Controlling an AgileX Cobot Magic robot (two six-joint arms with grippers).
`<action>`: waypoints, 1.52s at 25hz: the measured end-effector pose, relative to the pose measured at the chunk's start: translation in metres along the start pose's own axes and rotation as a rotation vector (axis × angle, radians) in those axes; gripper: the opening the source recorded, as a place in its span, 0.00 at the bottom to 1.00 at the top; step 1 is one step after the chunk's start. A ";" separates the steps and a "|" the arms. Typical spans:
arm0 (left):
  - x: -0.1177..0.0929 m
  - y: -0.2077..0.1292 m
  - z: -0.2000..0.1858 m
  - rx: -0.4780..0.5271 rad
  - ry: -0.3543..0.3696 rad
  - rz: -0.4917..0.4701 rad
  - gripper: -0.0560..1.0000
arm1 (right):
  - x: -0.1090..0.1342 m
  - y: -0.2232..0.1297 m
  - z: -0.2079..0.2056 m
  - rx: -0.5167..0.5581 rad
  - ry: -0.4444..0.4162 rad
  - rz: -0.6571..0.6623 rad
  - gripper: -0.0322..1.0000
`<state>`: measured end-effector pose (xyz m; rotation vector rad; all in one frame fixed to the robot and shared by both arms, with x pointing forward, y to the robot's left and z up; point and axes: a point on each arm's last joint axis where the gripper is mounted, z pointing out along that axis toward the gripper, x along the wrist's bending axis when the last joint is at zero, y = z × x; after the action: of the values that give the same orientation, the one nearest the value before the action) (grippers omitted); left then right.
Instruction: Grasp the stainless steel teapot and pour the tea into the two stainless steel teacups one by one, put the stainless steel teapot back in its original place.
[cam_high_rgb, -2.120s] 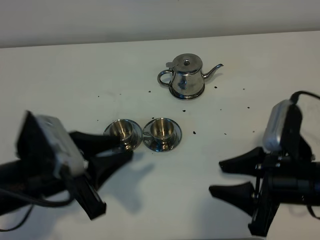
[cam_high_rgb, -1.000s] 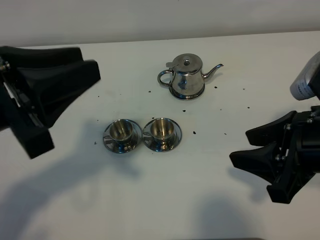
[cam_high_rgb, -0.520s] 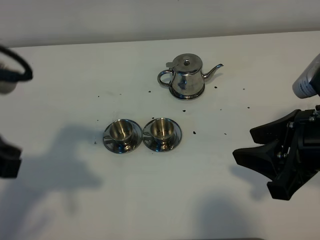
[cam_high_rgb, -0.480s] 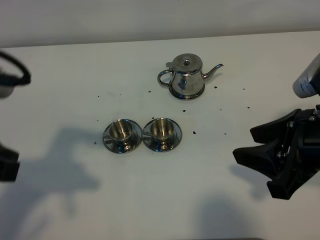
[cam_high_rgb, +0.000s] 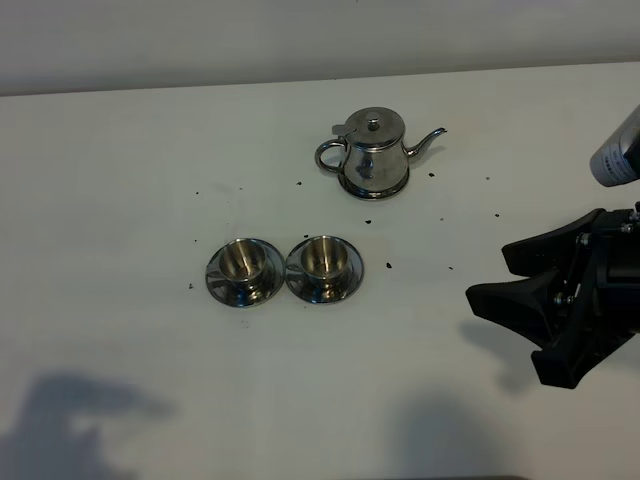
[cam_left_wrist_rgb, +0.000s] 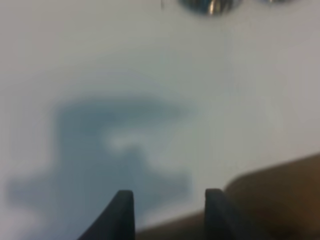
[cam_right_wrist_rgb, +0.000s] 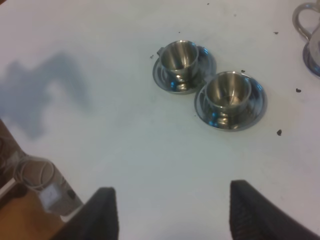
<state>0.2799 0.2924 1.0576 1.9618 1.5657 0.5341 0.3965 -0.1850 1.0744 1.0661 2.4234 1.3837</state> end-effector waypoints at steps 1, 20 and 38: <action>0.001 -0.004 0.000 -0.033 -0.003 0.018 0.40 | 0.000 0.000 0.000 -0.001 0.001 0.002 0.50; -0.005 -0.026 -0.006 -0.090 -0.129 0.118 0.40 | 0.001 0.001 0.000 -0.007 0.006 0.012 0.50; -0.002 -0.032 -0.013 -0.168 0.140 -0.149 0.40 | 0.002 0.002 0.000 -0.019 0.018 0.045 0.50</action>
<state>0.2473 0.2975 1.0462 1.6990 1.6781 0.7295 0.3962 -0.1834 1.0762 1.1158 2.4076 1.4334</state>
